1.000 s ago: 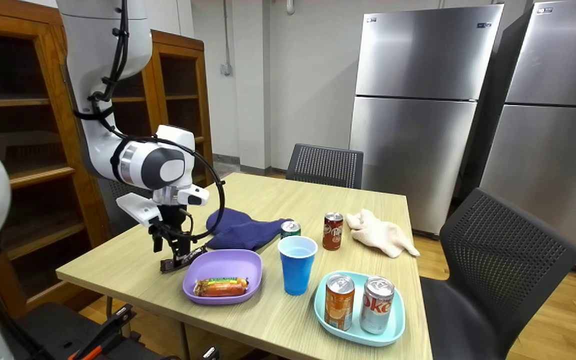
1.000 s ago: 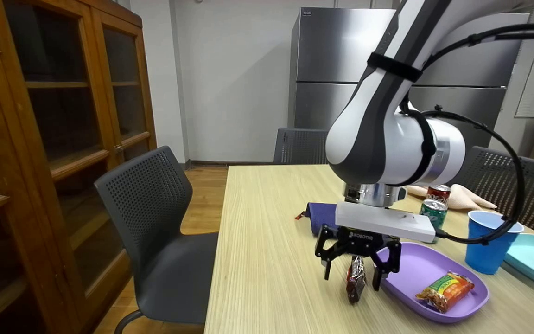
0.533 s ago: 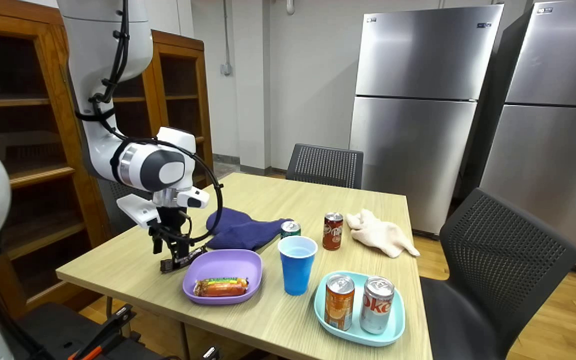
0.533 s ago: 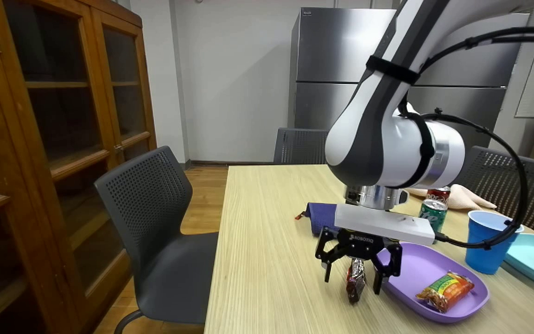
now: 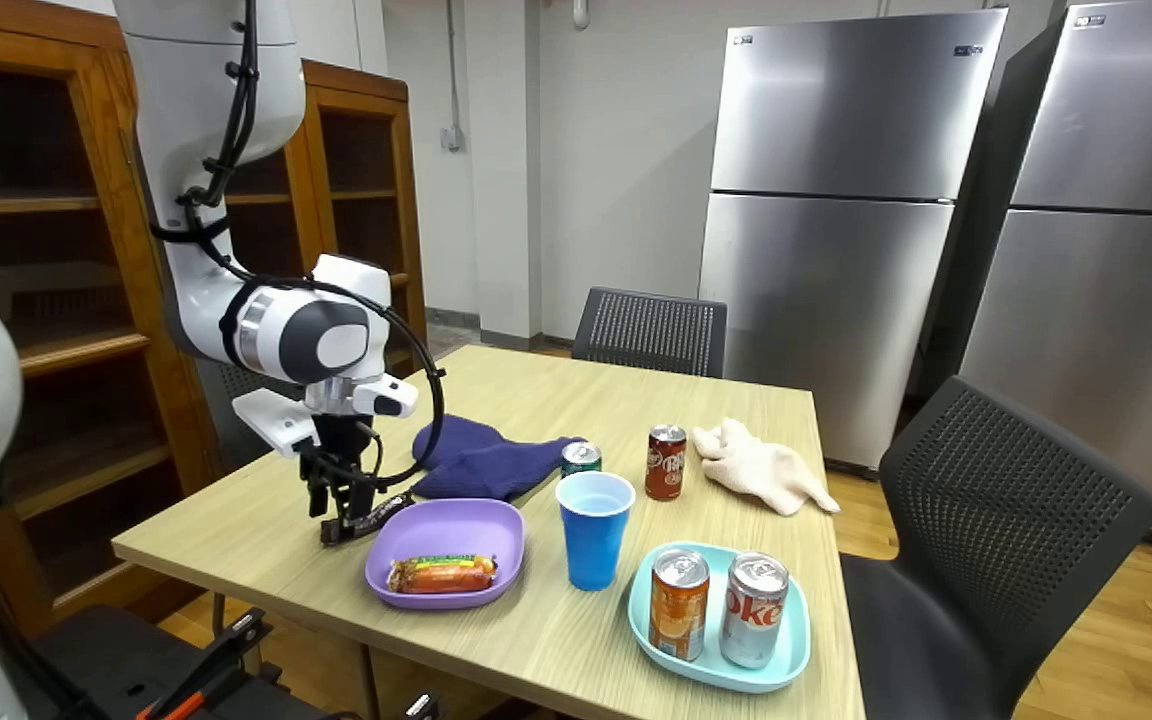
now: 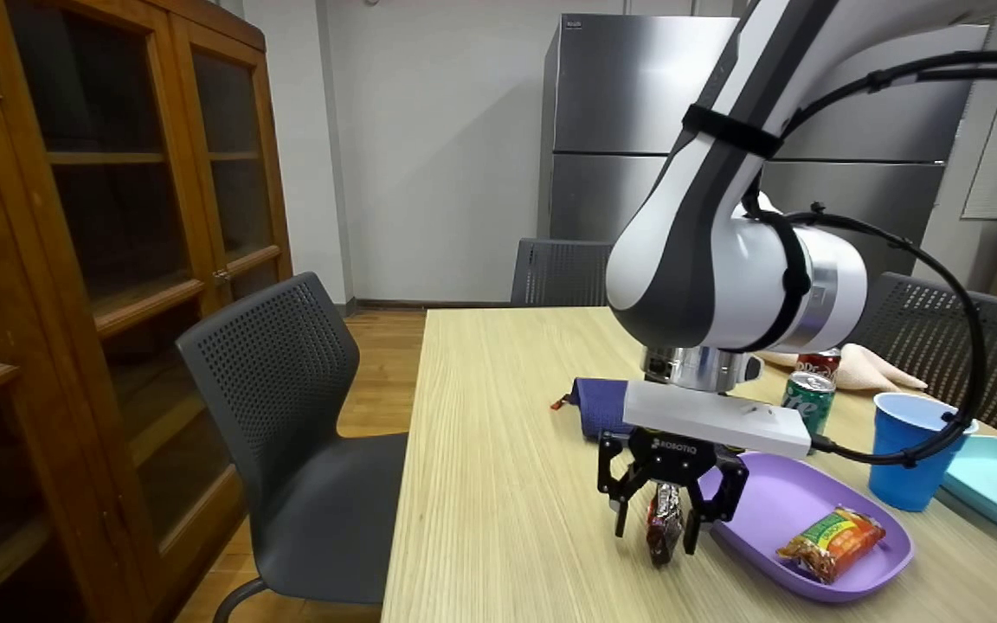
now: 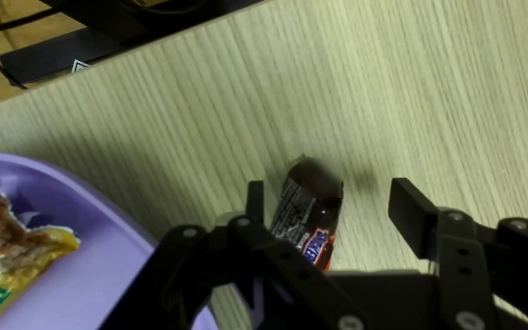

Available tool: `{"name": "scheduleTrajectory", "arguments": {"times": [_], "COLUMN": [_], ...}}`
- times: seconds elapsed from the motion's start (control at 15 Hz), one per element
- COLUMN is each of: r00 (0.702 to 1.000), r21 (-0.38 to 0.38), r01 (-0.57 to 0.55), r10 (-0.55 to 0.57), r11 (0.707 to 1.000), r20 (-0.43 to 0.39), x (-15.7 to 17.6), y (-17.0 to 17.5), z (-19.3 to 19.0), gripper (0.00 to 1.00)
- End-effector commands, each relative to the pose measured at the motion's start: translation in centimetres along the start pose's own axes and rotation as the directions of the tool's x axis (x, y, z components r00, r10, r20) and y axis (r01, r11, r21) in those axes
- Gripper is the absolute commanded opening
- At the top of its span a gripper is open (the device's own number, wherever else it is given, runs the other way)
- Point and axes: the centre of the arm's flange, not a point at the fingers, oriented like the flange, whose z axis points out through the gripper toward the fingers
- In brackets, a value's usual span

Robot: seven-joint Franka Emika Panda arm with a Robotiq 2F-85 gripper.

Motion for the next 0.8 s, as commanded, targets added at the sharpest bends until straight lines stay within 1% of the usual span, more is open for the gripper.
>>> {"name": "scheduleTrajectory", "arguments": {"times": [0.0,0.33,0.4,0.47,0.73], "r00": [1.000,1.000,1.000,1.000,1.000], "r21": [0.011,0.010,0.010,0.010,0.010], "r01": [-0.024,-0.024,-0.024,-0.023,-0.018], "r10": [0.024,0.024,0.024,0.023,0.018], "r11": [1.000,1.000,1.000,1.000,1.000], "r20": [-0.011,-0.009,-0.009,-0.009,-0.010], "x": [-0.32,-0.37,-0.38,-0.39,-0.45], "y": [-0.61,-0.53,-0.55,-0.57,-0.66], "z": [0.09,0.21,0.20,0.22,0.17], "gripper": [0.42,0.03,0.01,0.05,0.05]}}
